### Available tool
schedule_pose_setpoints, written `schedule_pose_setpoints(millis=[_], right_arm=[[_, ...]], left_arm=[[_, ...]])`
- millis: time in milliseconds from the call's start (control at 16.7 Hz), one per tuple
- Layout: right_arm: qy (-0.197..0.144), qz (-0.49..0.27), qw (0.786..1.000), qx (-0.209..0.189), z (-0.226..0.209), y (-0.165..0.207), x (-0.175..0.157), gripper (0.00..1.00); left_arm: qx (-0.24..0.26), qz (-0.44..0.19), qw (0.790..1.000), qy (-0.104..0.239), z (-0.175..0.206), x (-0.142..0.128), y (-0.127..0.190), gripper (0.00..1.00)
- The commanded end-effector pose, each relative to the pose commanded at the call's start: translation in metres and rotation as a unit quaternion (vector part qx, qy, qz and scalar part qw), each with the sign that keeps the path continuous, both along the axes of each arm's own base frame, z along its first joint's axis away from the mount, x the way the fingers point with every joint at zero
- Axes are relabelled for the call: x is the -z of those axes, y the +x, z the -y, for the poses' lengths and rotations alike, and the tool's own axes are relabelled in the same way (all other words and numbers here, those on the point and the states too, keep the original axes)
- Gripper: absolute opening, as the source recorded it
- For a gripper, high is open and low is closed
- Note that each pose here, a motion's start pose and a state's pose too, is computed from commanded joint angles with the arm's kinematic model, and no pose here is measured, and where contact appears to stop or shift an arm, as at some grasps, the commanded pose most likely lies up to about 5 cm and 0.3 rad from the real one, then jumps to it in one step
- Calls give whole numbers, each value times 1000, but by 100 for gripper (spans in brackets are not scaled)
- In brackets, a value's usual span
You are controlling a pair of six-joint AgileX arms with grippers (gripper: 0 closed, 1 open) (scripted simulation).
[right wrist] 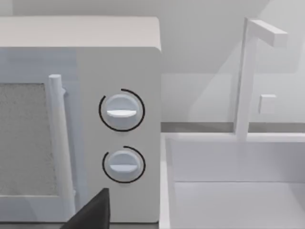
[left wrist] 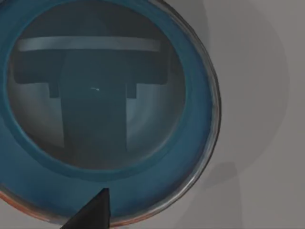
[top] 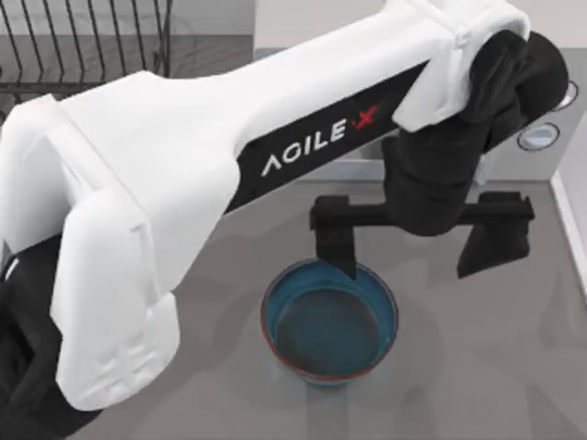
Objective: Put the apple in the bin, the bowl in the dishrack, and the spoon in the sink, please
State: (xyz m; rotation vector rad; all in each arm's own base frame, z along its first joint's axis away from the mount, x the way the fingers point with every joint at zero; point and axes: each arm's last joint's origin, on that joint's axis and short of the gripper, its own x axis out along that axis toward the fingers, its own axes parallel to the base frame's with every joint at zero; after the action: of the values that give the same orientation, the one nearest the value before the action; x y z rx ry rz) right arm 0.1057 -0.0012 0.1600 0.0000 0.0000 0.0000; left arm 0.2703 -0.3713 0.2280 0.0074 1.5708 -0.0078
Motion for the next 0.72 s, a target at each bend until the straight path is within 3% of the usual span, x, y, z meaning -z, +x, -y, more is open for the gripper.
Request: schedule_pose_setpoints(millis=[360, 720], right_arm=[[0, 0, 1000, 0, 0, 0, 0, 100], [0, 0, 1000, 0, 0, 0, 0, 100]], left_arm=[[-1, 1, 1000, -1, -1, 4, 1, 100], [0, 2, 1000, -3, 3, 68, 3, 100]])
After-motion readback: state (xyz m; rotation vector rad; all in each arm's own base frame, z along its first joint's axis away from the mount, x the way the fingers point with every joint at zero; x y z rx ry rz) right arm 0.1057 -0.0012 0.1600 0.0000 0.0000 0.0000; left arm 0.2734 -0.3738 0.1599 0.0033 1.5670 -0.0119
